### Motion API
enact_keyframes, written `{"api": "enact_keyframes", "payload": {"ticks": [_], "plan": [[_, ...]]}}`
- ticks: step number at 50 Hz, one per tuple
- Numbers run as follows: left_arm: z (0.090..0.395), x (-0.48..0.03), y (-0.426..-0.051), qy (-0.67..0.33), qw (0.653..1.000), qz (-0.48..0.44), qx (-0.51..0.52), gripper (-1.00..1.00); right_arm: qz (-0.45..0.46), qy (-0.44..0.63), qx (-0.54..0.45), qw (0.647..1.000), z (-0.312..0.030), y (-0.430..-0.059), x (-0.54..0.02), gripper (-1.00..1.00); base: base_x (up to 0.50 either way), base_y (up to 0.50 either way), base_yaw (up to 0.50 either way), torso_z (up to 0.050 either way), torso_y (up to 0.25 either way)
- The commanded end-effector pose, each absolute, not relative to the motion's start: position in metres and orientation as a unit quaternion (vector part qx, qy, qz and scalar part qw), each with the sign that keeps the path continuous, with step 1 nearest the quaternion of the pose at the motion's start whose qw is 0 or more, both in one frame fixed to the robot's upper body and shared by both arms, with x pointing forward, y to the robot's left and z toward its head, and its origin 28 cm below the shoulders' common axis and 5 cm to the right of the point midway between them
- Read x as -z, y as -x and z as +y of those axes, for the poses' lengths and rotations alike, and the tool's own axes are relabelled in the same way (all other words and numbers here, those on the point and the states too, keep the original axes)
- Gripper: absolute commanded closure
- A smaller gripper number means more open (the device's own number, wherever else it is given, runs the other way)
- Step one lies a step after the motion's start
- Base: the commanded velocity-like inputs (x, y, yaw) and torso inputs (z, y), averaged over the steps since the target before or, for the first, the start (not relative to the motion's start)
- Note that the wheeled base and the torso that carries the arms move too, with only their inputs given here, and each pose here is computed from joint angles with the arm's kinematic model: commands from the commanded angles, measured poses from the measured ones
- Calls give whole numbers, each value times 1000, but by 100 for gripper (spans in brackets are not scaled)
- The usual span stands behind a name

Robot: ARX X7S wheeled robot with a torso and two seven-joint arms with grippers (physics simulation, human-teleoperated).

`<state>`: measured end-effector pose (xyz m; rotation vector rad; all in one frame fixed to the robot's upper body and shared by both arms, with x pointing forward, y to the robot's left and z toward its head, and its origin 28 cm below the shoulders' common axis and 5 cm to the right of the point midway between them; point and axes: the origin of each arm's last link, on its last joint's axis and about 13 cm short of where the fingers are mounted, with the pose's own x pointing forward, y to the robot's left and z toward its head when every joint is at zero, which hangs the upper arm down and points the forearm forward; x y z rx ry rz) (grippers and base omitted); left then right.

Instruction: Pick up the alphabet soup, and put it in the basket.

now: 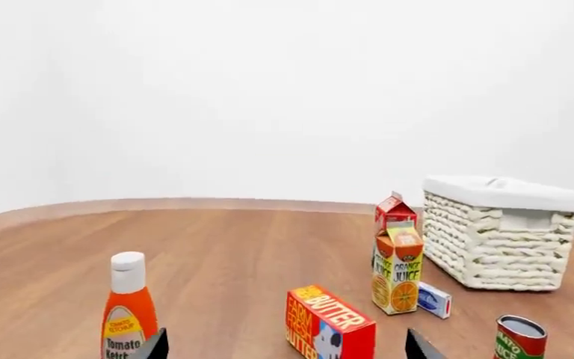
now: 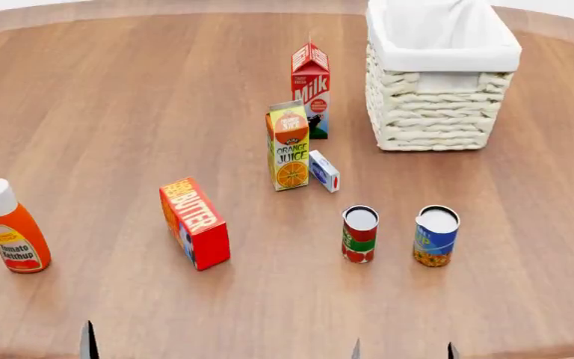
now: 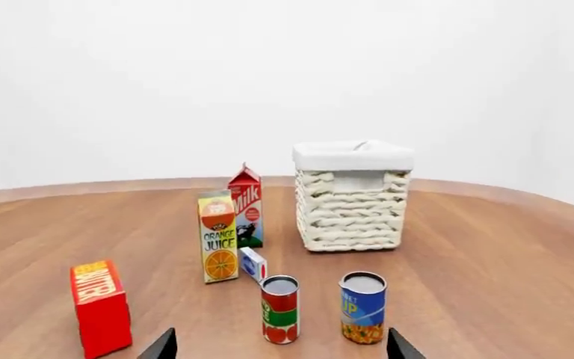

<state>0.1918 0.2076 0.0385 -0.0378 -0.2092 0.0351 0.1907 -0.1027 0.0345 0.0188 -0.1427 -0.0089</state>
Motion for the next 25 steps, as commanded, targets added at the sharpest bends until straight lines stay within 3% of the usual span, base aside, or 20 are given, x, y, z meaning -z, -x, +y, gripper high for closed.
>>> {"api": "enact_keyframes", "payload": {"ticks": [1,25], "plan": [[215,-55,-178,44,984,-165,-40,-100,-105,-26,22,994,-112,-180,-48,-100,0,0,0,0,0],[225,-61,-179,77,977,-187,-71,-100,-118,-58,54,990,-124,-185,-51,-100,0,0,0,0,0]]}}
